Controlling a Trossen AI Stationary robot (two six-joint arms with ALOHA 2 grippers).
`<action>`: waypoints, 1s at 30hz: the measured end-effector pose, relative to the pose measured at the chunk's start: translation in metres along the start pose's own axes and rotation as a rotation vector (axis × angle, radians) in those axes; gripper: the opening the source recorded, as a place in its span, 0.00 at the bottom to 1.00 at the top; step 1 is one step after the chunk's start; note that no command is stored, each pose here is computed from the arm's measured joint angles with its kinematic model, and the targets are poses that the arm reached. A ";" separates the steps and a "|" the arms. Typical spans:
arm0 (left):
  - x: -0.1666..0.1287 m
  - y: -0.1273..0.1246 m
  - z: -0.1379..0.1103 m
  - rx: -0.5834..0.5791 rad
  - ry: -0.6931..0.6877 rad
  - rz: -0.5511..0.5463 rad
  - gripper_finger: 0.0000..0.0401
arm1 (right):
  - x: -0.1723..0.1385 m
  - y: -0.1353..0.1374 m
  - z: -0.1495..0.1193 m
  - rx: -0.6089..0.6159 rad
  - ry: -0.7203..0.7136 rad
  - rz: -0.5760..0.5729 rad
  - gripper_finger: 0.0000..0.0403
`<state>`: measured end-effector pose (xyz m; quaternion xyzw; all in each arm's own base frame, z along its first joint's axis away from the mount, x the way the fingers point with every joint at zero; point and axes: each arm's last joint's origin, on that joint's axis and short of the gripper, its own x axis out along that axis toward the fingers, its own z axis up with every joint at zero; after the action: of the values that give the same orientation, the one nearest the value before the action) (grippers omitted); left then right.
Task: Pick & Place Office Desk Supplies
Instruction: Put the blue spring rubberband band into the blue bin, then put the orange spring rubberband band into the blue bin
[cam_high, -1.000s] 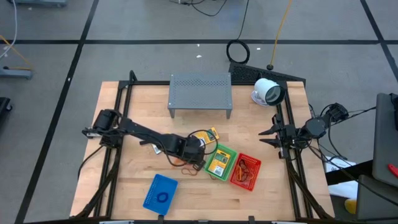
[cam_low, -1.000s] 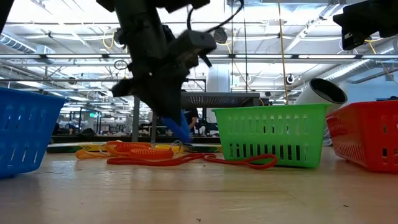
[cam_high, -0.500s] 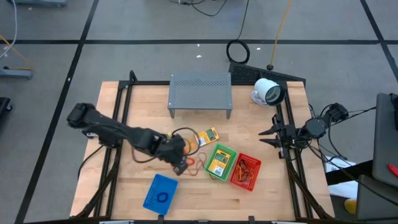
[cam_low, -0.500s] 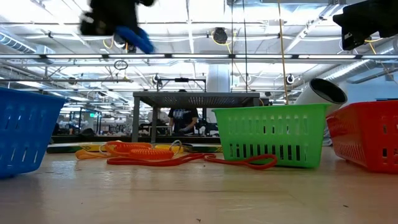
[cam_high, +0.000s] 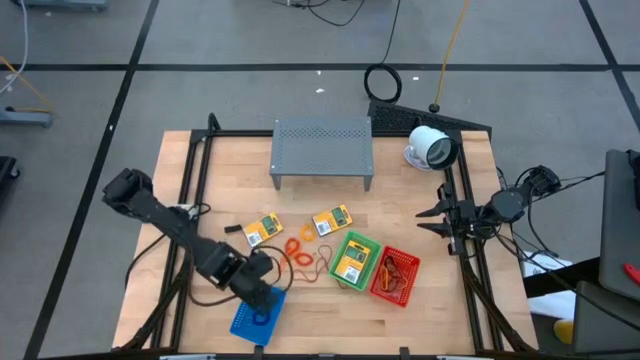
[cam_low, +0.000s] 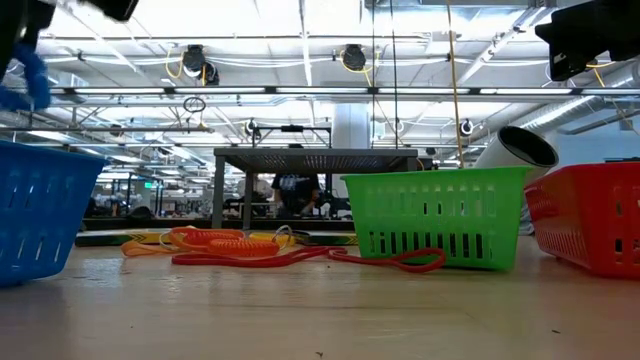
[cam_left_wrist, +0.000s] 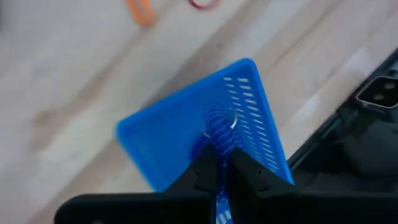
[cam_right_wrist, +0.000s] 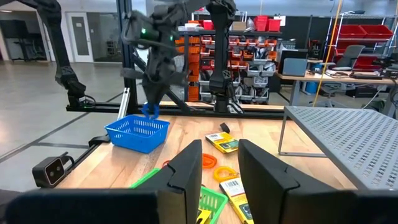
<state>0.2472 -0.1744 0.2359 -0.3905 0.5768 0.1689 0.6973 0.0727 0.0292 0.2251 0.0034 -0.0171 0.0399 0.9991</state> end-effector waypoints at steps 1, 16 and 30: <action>0.007 0.003 -0.002 -0.007 0.008 -0.012 0.03 | 0.000 0.000 0.000 0.000 0.000 0.000 0.24; 0.044 0.025 -0.009 -0.065 0.006 -0.056 0.10 | 0.000 0.000 0.000 0.000 0.000 0.000 0.23; 0.044 0.024 -0.008 -0.045 0.038 -0.078 0.42 | 0.000 0.000 0.000 0.000 0.000 0.000 0.24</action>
<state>0.2376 -0.1747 0.1863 -0.4315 0.5705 0.1472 0.6832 0.0727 0.0292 0.2252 0.0036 -0.0172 0.0401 0.9990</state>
